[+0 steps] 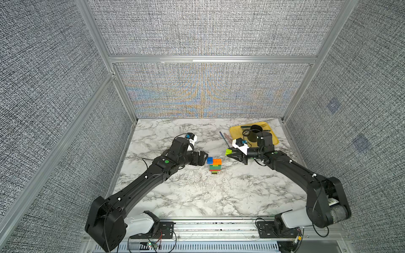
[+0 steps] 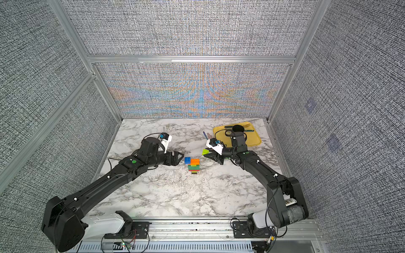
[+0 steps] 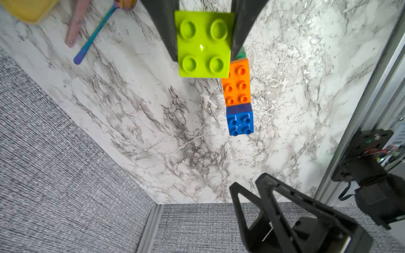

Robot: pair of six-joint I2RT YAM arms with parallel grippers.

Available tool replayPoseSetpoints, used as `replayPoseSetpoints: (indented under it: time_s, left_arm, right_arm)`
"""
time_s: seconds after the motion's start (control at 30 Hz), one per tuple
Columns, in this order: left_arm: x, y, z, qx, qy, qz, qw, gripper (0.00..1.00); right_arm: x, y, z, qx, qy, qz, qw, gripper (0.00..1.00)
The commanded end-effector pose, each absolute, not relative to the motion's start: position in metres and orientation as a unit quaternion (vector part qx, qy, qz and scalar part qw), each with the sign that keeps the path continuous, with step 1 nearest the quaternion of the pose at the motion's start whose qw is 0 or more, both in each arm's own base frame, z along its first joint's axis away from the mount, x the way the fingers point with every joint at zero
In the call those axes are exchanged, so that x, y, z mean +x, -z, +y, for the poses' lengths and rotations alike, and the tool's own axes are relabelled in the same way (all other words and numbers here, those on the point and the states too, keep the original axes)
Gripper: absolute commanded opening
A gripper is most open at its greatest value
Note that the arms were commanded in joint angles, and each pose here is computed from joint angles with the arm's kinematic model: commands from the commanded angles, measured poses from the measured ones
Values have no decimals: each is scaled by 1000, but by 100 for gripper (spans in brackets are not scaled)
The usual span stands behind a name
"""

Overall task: Assemble a carrot with lego
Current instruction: Adjust the lego brick at the center of the board, then assemble the lego brick with the lego brick.

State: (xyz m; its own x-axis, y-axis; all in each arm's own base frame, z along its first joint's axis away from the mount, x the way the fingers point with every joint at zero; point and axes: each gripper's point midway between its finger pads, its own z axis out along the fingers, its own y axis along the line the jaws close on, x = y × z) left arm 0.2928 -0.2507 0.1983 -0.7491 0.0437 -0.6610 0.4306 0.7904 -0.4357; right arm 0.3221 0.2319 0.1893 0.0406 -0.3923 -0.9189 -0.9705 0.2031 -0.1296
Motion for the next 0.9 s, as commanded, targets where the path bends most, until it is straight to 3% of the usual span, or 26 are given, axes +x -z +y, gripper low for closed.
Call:
replayPoseSetpoints:
  time_s: [0.0,0.27,0.87]
  left_arm:
    - [282,-186,-254,114,305,908,262,93]
    - [287,-171,-268,119,303,923,205,92]
    - [294,-159,-267,123,277,934,190,91]
  right_arm:
    - [308,-178,236,-591,-325,594,438,16]
    - [307,-168,254,-613,-334,575,425,16]
    - [307,-153,263,-623,-358,578,387,12]
